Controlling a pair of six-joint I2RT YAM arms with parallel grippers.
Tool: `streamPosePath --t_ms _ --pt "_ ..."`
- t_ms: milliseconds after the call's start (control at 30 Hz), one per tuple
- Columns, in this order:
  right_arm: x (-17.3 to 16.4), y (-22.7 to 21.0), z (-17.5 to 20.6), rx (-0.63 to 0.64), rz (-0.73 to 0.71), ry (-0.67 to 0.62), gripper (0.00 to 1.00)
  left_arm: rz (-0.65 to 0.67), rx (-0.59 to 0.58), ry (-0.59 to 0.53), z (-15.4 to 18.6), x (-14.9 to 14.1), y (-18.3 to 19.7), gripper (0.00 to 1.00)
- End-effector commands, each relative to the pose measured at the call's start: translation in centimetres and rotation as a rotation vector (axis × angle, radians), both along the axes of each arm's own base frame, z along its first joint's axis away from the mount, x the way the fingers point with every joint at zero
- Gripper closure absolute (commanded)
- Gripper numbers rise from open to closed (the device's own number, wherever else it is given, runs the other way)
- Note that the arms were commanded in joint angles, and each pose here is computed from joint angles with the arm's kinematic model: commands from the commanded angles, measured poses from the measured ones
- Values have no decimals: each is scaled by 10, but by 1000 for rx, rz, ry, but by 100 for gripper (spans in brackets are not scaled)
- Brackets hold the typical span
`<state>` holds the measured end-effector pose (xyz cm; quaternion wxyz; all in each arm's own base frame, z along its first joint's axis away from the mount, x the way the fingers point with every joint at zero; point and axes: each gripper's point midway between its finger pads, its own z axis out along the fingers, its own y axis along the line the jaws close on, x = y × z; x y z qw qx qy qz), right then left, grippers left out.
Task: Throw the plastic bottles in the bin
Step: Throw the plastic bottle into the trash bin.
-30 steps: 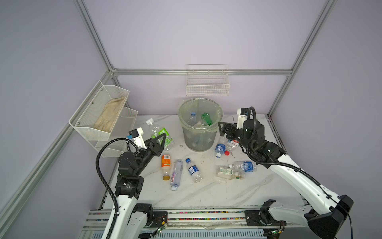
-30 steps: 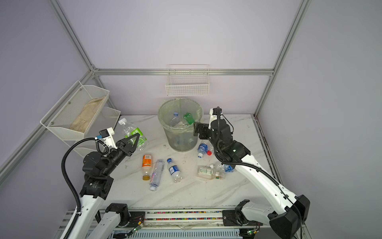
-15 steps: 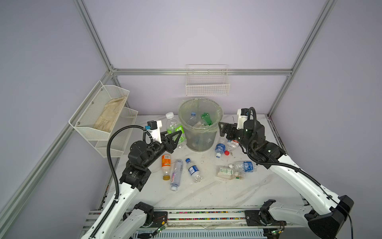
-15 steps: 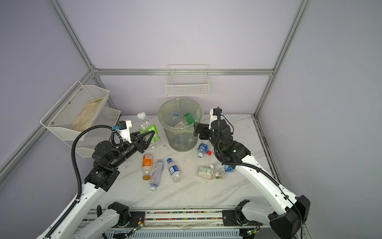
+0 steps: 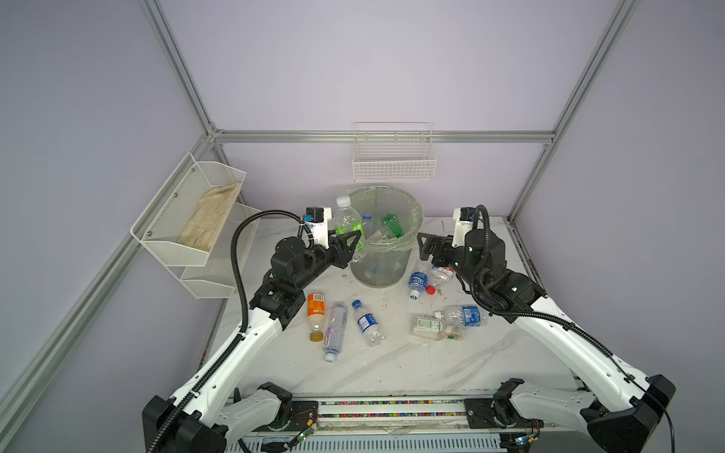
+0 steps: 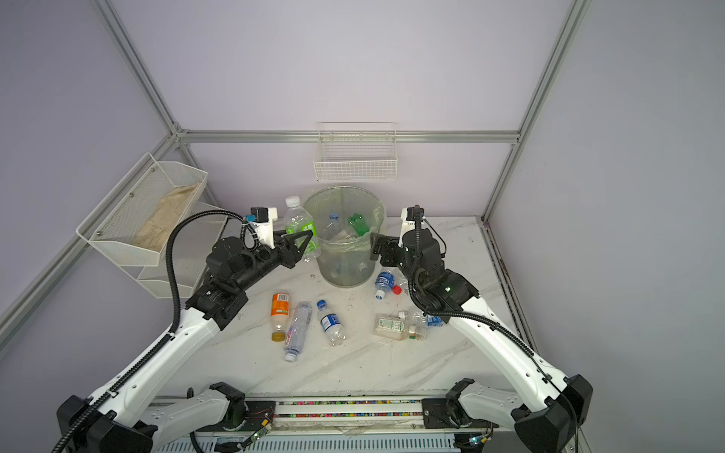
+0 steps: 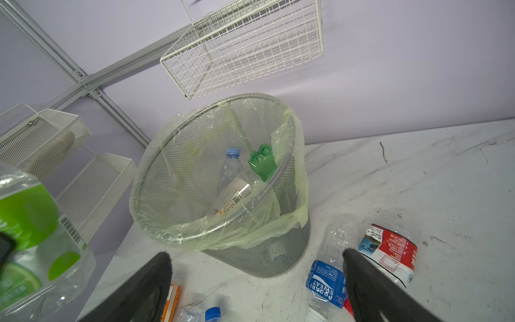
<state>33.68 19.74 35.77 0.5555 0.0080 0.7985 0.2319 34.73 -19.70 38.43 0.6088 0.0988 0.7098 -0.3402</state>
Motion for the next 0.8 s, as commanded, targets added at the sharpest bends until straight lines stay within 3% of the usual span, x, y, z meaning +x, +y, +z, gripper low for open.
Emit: streamPosePath --t_ms 0,200,233,267,300,333,433,633,767 --pt "-4 -11 7 -12 -27 -16 3 28 -18 -160 68 5 -1 100" --pt "-8 -15 14 -7 -34 -27 3 39 48 -137 77 49 -22 100" --pt "-9 -16 15 -6 -35 -26 3 36 74 -103 70 63 -29 88" --pt "-10 -16 16 -4 -35 -28 3 25 100 -69 63 74 -36 60" --pt "-11 -17 17 -6 -36 -28 3 18 139 -12 55 83 -41 20" --pt "-12 -19 17 -5 -38 -29 3 21 174 58 46 92 -45 0" --pt "-15 -26 21 -12 -56 -36 3 71 236 111 45 91 -45 0" --pt "-17 -31 16 -22 -74 -36 3 90 132 -117 100 34 -32 0" --pt "-13 -26 10 -22 -64 -19 3 104 99 -164 121 8 -16 0"
